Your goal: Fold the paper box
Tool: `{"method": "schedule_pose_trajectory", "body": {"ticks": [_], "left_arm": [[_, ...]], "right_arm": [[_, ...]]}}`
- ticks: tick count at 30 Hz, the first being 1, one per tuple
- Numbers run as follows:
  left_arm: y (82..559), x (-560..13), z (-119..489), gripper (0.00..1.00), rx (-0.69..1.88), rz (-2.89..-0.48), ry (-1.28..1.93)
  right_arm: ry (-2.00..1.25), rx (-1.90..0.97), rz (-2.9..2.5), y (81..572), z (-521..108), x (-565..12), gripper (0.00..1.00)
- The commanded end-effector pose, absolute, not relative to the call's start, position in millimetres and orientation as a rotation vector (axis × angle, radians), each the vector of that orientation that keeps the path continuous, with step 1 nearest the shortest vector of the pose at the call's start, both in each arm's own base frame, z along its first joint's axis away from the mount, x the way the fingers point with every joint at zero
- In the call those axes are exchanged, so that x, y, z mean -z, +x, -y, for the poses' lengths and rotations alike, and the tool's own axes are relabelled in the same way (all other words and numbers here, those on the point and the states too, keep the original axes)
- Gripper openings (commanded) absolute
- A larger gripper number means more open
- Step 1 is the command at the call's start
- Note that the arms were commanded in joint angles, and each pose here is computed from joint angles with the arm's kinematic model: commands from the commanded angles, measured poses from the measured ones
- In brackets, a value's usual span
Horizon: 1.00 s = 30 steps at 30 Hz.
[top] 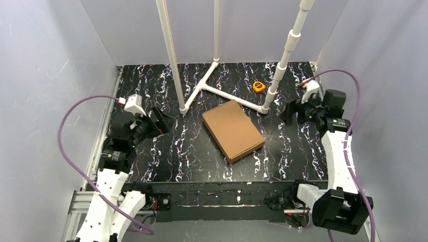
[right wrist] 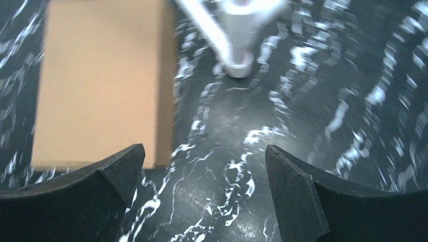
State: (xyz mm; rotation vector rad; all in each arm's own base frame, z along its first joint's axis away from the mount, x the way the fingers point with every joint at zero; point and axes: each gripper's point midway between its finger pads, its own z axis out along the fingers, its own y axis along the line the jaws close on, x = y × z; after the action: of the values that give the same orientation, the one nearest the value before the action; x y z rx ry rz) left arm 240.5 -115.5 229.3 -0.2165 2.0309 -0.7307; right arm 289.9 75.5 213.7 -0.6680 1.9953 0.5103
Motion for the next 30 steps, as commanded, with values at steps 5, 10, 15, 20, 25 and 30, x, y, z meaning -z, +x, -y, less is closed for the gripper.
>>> {"method": "schedule_pose_trajectory", "body": {"ticks": [5, 10, 15, 20, 25, 30], "left_arm": [[223.0, -312.4, 80.0, 0.98, 0.509, -2.025, -0.079], [207.3, -353.4, 90.5, 0.98, 0.601, -1.944, -0.048], [200.9, -361.8, 98.8, 0.98, 0.683, -1.92, -0.07], [201.1, -369.6, 104.3, 0.98, 0.727, -1.913, -0.072], [201.3, -372.2, 108.6, 0.98, 0.761, -1.918, -0.073], [198.3, -374.7, 110.9, 0.98, 0.776, -1.921, -0.063]], "right_arm": [[-0.044, -0.136, -1.871, 340.4, 12.1, -310.7, 0.98], [-0.156, -0.139, -1.782, 325.7, 0.2, -373.5, 0.98], [-0.083, -0.163, -1.781, 309.3, -1.5, -390.7, 0.98], [-0.075, -0.095, -1.768, 294.6, 5.5, -401.8, 0.98], [-0.084, -0.11, -1.761, 287.7, 1.5, -405.2, 0.99], [-0.094, -0.135, -1.78, 287.9, -0.1, -397.4, 0.98]]}}
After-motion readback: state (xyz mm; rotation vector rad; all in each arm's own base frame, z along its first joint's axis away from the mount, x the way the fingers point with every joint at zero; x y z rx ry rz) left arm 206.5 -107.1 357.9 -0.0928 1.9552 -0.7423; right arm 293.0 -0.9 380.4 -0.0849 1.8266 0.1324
